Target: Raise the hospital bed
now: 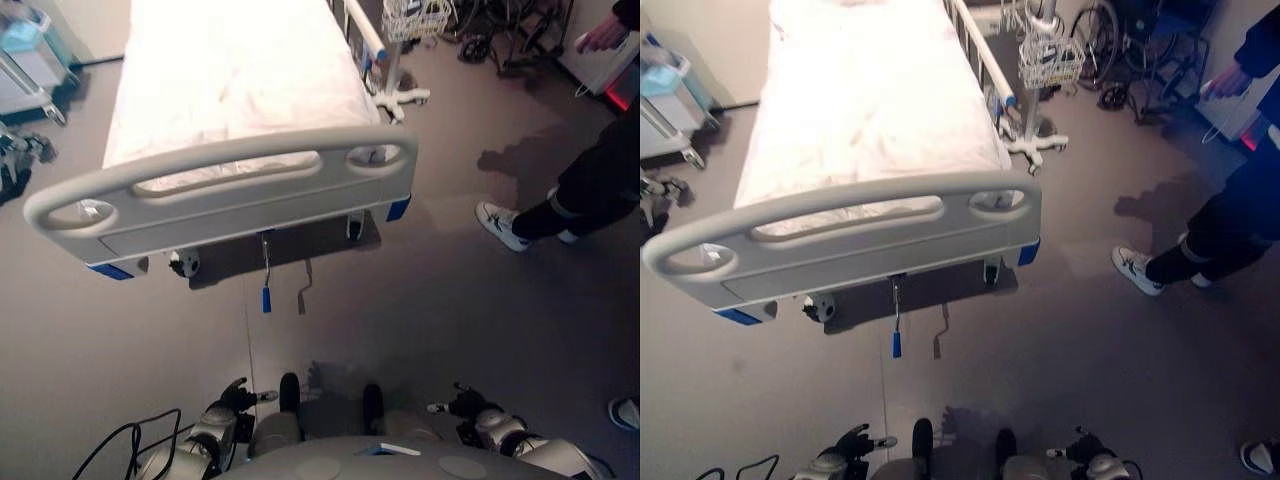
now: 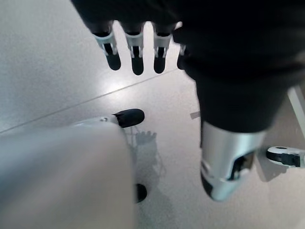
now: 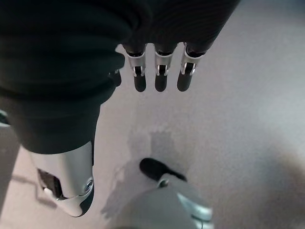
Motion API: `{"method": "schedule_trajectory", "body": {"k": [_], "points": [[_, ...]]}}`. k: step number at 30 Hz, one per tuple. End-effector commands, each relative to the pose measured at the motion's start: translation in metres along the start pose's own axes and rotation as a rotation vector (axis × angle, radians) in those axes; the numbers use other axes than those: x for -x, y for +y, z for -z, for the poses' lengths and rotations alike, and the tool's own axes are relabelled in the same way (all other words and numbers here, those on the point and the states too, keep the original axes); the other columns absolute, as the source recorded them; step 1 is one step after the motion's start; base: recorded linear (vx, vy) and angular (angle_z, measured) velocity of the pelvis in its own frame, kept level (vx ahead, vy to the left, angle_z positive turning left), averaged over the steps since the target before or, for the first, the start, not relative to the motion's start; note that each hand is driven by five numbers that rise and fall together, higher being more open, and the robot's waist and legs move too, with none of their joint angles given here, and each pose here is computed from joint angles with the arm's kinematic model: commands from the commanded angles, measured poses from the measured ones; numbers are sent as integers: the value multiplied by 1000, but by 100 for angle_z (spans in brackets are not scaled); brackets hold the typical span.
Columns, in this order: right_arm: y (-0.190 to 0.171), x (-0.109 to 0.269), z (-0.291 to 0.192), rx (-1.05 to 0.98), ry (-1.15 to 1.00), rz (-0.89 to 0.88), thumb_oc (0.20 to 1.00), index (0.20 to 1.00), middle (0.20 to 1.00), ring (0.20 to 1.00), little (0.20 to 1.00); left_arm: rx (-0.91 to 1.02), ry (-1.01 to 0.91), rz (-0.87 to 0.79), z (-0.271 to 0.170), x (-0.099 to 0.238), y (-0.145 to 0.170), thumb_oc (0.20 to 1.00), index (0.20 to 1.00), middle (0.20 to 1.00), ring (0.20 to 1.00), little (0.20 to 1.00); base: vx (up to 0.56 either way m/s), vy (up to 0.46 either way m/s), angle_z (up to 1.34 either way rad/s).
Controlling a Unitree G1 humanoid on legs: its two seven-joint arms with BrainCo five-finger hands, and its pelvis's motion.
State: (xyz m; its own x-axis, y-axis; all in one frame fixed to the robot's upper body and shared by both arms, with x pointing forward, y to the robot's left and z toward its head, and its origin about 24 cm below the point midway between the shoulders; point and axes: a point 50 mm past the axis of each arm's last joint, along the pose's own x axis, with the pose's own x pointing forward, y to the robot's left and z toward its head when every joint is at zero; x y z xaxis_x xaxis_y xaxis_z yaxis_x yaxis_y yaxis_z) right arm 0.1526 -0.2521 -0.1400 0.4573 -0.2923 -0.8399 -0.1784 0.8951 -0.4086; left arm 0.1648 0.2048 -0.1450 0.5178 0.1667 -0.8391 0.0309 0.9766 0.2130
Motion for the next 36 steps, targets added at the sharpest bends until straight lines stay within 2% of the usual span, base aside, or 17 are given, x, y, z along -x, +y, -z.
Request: {"method": "schedule_trajectory", "body": {"k": [1,5,7,9,19,28,36], "points": [[-11,-2,-28,-84,-71,63,1000,1000,1000,1000,1000,52,-91,-59,-35,-4,8,1000,1000,1000,1000,1000,-137,52,-27],[-20,-3,-50,-129,-130,101,1000,1000,1000,1000,1000,61,-152,-76,-59,-5,8,1000,1000,1000,1000,1000,-128,59,-21],[-30,-2,-73,-161,-196,133,1000,1000,1000,1000,1000,73,-252,-87,-92,-3,8,1000,1000,1000,1000,1000,-117,41,-16],[-19,-1,-64,-187,-198,125,1000,1000,1000,1000,1000,128,-287,-103,-99,-2,10,1000,1000,1000,1000,1000,-111,73,-13],[-21,4,-73,-227,-307,170,1000,1000,1000,1000,1000,256,-490,-135,-164,12,22,1000,1000,1000,1000,1000,-71,33,-8],[-30,8,-86,-242,-367,201,1000,1000,1000,1000,1000,348,-632,-204,-225,33,58,1000,1000,1000,1000,1000,-15,11,-9],[-33,9,-90,-248,-390,208,1000,1000,1000,1000,1000,411,-676,-231,-246,44,82,1000,1000,1000,1000,1000,0,11,-6]]}}
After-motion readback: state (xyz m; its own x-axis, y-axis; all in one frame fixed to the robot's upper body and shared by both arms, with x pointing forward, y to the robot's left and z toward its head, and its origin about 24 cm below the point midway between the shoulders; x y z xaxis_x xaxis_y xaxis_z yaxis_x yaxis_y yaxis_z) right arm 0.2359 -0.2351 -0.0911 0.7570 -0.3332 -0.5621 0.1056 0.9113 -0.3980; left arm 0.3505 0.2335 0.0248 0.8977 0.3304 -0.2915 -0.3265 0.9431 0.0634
